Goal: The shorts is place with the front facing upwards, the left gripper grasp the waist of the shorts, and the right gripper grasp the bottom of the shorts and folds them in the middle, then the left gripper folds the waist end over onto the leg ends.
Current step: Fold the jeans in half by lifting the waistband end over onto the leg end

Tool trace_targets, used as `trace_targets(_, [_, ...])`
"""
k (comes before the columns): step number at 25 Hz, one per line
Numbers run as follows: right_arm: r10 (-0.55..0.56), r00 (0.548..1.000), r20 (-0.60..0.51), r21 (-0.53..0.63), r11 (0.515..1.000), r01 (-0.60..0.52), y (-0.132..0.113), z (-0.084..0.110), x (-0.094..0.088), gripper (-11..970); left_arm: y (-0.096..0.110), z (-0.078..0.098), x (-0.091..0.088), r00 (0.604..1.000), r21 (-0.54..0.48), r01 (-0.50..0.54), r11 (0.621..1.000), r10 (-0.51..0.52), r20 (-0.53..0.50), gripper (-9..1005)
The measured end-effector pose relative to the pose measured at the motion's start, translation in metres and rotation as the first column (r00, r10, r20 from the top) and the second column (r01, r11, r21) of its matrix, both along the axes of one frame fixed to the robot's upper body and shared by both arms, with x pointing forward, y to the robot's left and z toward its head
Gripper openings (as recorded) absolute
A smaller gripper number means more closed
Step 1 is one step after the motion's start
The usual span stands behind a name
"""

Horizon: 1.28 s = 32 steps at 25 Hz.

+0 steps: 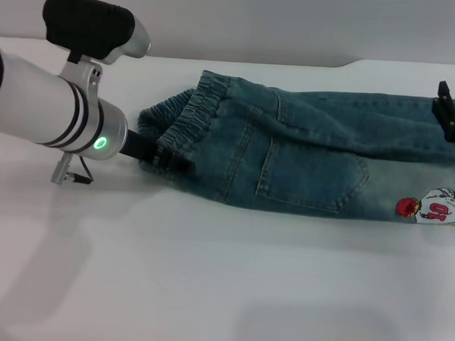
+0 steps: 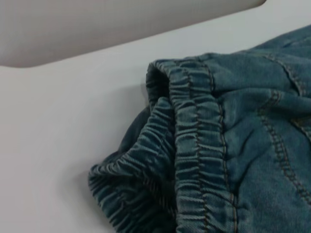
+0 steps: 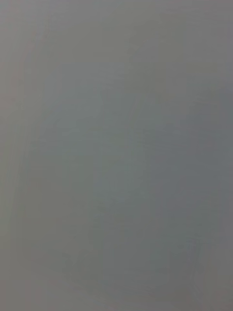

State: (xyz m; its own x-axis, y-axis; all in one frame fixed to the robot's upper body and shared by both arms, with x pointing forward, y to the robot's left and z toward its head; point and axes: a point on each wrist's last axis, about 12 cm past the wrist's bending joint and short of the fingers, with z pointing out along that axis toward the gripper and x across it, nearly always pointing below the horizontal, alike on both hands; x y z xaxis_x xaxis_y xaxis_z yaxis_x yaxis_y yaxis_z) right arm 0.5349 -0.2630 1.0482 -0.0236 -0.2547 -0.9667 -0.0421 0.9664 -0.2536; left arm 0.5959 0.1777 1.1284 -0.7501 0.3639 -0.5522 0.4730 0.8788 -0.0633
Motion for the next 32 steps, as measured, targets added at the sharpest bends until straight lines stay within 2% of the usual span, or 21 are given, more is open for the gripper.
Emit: trace_targets(32, [0.029,1.000,-0.010,-0.020,0.999,-0.029,0.0054,-0.0030,-0.0036,777,0.0060,-0.0108,0.0051,1.000,0.035,-0.027,0.999,0.027,-0.004,804])
